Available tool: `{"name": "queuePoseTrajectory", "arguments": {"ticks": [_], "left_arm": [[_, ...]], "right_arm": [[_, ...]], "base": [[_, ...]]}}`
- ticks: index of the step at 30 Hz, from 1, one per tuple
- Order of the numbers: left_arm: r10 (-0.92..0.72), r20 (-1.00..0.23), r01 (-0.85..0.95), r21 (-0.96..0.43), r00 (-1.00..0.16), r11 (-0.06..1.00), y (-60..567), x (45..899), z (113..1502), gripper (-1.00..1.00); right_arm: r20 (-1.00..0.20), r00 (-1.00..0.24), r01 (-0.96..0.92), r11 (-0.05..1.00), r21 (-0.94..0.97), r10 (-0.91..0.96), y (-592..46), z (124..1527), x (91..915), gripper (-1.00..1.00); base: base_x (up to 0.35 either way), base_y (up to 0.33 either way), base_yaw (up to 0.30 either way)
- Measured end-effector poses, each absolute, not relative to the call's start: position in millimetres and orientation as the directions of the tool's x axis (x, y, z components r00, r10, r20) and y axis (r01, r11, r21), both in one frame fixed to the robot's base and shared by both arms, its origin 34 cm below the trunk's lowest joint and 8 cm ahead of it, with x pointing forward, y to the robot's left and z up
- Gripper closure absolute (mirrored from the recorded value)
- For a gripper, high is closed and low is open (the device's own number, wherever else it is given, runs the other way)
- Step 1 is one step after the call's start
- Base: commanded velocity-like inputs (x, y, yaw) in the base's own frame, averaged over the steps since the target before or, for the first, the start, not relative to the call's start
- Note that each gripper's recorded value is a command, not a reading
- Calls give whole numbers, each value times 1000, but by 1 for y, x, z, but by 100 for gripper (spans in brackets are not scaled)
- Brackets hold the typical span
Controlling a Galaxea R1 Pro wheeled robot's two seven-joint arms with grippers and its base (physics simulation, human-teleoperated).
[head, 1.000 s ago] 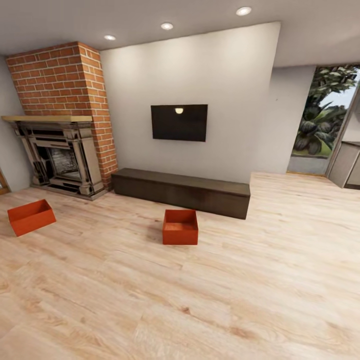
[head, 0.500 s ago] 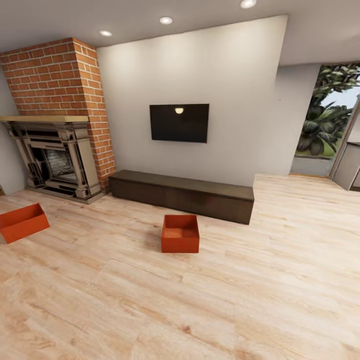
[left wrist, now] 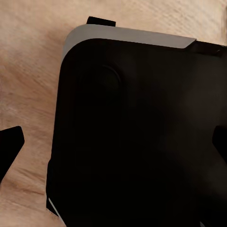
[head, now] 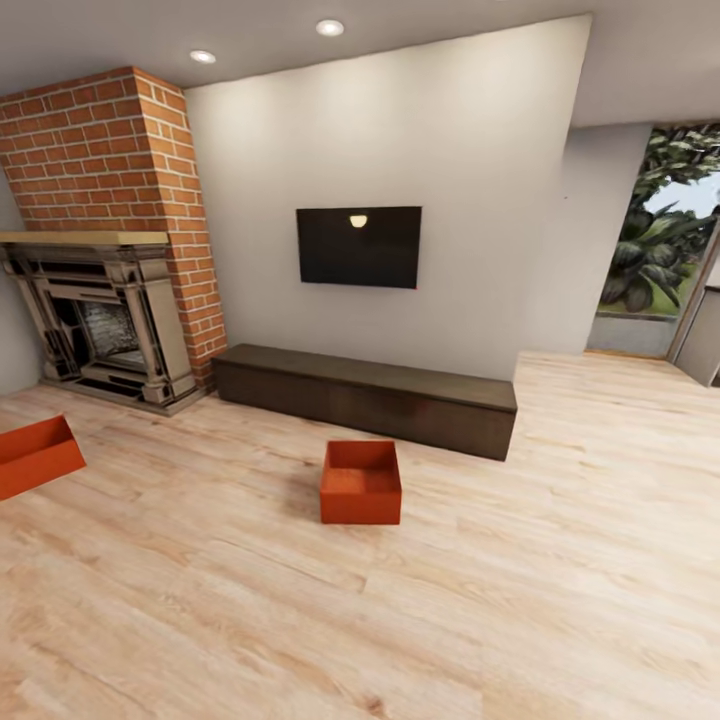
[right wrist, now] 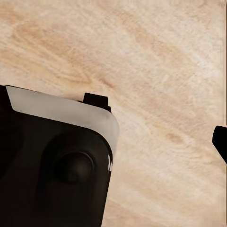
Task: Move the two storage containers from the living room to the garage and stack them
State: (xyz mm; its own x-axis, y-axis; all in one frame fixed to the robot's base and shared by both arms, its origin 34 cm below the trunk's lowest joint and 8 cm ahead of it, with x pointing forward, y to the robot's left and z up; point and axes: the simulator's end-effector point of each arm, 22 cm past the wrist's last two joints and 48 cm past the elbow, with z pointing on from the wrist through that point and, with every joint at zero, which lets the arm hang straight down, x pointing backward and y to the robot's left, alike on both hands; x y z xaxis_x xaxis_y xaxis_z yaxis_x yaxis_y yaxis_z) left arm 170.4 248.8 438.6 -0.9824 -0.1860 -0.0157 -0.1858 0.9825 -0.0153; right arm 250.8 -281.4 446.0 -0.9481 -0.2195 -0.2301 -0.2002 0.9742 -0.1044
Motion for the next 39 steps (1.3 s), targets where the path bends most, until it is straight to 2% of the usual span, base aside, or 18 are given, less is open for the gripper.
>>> {"name": "queuePoseTrajectory", "arguments": {"ticks": [39], "left_arm": [[-185,-16,-185,-15,-983,983,249,170,439,-100]], "right_arm": [[-230,-948,-200,974,-105,-220,-281,446,251,-100]], "base": [[317,0,0]]}}
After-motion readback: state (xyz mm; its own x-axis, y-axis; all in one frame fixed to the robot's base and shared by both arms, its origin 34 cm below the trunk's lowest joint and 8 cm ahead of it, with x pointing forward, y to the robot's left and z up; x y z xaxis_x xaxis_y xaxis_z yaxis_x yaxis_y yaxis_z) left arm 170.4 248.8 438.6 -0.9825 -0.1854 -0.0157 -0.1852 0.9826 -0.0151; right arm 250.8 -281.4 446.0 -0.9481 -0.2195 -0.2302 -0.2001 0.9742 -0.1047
